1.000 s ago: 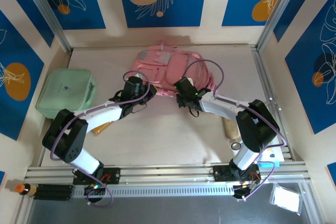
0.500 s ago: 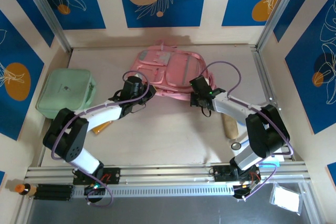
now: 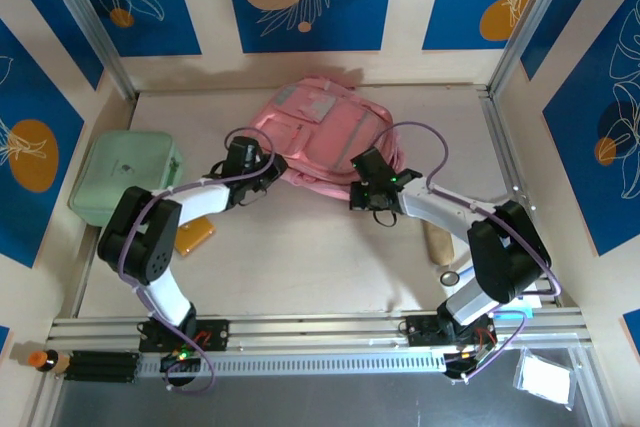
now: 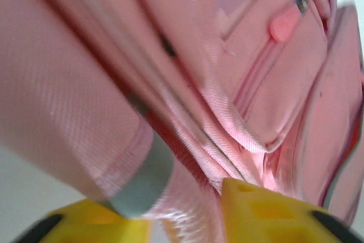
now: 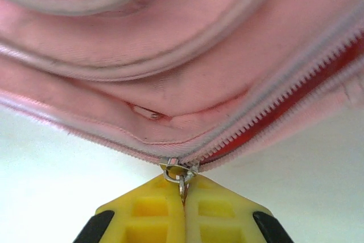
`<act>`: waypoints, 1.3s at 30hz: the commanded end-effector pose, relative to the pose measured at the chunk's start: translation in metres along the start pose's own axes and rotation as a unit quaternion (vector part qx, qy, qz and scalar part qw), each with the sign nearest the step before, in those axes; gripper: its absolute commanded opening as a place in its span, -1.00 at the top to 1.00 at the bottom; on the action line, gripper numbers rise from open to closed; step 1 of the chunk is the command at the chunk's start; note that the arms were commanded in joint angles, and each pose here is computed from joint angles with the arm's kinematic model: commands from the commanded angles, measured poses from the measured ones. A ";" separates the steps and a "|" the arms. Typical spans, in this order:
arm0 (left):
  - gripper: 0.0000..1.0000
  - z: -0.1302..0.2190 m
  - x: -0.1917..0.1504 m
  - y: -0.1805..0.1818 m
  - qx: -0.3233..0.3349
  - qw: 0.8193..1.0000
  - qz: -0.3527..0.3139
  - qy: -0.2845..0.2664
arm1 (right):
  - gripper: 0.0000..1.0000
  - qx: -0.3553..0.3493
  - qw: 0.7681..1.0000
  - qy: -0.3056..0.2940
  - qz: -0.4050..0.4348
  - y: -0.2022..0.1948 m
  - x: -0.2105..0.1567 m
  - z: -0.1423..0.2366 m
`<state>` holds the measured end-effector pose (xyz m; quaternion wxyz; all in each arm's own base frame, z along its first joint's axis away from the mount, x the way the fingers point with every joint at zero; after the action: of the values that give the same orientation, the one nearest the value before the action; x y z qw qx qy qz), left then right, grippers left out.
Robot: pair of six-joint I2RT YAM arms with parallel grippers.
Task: Pack the student bag
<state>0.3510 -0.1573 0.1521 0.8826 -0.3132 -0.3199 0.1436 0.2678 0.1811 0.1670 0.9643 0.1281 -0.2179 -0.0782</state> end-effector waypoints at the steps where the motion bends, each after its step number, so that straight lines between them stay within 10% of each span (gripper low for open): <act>1: -0.08 0.018 0.012 0.011 0.035 0.999 -0.015 -0.025 | 1.00 0.066 0.997 0.035 -0.007 0.032 -0.004 0.005; 6: -0.52 0.051 0.005 0.028 0.064 0.997 -0.013 -0.046 | 1.00 0.123 0.990 0.064 -0.001 0.072 0.000 -0.003; 15: -0.59 0.052 -0.019 0.029 -0.018 0.996 0.083 -0.028 | 1.00 0.189 0.977 0.098 0.022 0.122 0.006 -0.017; 39: 0.30 -0.012 -0.039 0.023 -0.065 0.988 0.139 0.019 | 1.00 0.111 0.989 0.095 0.037 0.106 -0.005 -0.020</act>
<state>0.3227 -0.1582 0.1086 0.8418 -0.4058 -0.2594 0.2438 0.2874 0.2961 0.1715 0.9566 0.2640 -0.1228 -0.0059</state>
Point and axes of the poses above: each hand's point on the last joint's axis, 136 mm out from that joint toward the fingers, its own z axis back along the fingers, its own y axis along the line the jaws close on, x = y × z, the point moved 10 cm from there along z, back along the fingers, and after that the axes turned 11 degrees about -z, right-handed, at the moved point
